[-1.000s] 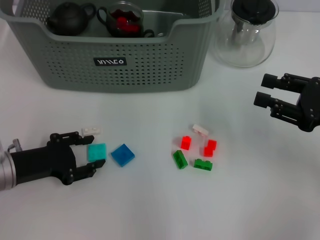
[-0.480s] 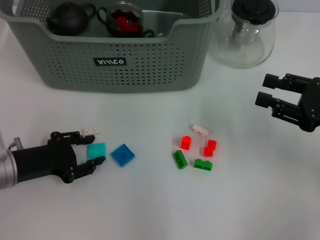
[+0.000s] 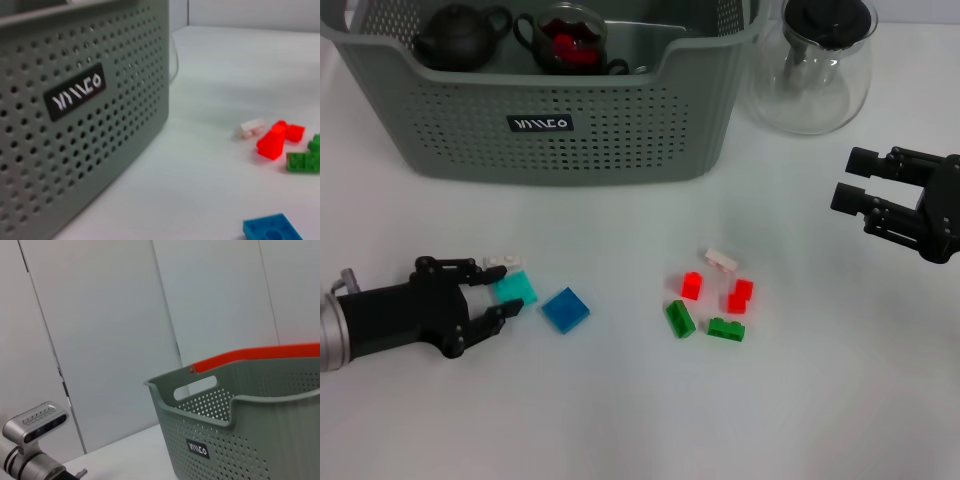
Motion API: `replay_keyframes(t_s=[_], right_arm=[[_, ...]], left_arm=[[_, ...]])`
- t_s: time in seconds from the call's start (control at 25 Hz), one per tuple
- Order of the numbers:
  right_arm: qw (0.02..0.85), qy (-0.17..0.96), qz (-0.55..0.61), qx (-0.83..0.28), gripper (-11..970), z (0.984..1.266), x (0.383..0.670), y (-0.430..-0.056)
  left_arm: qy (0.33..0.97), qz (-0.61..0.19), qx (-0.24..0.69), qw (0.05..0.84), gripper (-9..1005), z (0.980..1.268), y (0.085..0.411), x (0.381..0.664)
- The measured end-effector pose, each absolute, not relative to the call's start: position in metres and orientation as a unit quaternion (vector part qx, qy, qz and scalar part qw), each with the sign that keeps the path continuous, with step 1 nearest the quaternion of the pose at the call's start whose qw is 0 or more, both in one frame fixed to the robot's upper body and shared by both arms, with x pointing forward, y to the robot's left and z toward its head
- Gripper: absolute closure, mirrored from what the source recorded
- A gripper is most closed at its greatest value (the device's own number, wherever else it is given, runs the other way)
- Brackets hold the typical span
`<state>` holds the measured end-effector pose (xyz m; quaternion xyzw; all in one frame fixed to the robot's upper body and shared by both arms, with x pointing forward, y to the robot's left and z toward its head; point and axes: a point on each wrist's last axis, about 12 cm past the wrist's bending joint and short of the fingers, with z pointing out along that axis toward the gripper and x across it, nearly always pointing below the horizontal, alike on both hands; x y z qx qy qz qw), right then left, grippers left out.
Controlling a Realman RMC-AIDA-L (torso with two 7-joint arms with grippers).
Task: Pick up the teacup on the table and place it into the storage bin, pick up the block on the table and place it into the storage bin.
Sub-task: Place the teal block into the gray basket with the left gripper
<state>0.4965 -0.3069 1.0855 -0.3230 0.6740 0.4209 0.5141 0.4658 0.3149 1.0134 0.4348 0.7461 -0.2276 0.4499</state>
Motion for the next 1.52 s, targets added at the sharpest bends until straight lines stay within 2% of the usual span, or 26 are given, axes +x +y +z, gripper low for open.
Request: replay_keyframes(t_s=[0.12,0.48,0.88,1.12,1.32,1.52], right_arm=[[0.514,0.674,0.421,-0.322,410,1.086,0.497,-0.307],[0.515,0.673,0.421,-0.324,410,1.087,0.498,-0.307],[0.515,0.671,0.421,-0.326,410,1.088,0.5,-0.306],[0.515,0.671,0.421,-0.327,411,1.088,0.5,-0.306],[0.516,0.67,0.42,-0.328,411,1.088,0.5,-0.305],[0.516,0.669,0.421,-0.328,411,1.088,0.5,-0.304]], left_arm=[[0.746,-0.23,0.428,0.455,599,1.016,0.317,0.465],[0.738,-0.282,0.408,0.457,600,1.05,0.329,0.467],[0.676,-0.342,0.393,0.522,601,1.106,0.326,0.485],[0.654,-0.357,0.372,0.553,605,1.156,0.32,0.516],[0.665,-0.344,0.349,0.563,609,1.195,0.31,0.561],[0.702,-0.313,0.331,0.547,619,1.223,0.287,0.61]])
